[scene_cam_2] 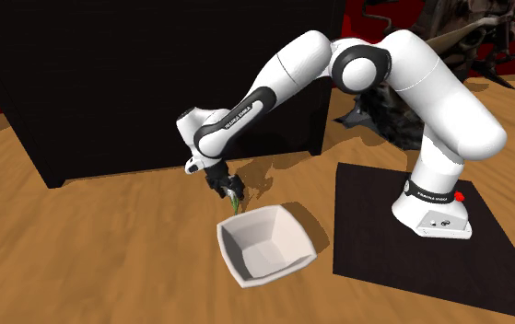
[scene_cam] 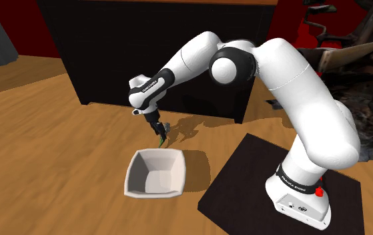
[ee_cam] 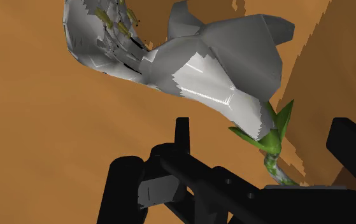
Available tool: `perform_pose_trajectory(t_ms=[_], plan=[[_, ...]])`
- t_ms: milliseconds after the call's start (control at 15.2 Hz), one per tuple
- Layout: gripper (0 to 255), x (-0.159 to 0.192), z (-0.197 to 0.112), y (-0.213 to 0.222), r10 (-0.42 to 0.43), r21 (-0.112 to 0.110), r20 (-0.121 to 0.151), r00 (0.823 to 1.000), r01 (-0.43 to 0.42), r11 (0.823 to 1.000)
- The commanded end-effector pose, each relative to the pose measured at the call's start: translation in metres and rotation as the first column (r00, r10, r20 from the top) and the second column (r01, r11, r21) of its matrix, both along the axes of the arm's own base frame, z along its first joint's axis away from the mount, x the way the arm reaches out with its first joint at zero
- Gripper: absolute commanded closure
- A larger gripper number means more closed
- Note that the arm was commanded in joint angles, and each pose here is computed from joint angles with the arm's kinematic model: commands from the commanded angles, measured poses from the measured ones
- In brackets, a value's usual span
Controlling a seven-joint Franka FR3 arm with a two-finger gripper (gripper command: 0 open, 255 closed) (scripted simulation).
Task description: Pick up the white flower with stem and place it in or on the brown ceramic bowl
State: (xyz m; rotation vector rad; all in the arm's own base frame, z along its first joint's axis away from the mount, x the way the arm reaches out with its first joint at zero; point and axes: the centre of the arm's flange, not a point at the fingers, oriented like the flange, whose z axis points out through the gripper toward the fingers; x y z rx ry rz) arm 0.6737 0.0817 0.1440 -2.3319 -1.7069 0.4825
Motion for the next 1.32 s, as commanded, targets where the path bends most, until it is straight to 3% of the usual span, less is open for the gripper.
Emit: perform_pose_trajectory(t_ms=[0, 528, 594, 1254], plan=[[0, -0.0044, -0.0118, 0.001, 0.0, 0.0, 0.0, 1.0, 0.0, 1.0], [0, -0.0044, -0.0118, 0.001, 0.0, 0.0, 0.0, 1.0, 0.0, 1.0], [255, -0.0044, -0.0118, 0.001, 0.0, 0.0, 0.0, 1.0, 0.0, 1.0], [255, -0.0045, -0.0066, 0.001, 0.0, 0.0, 0.0, 1.0, 0.0, 1.0]])
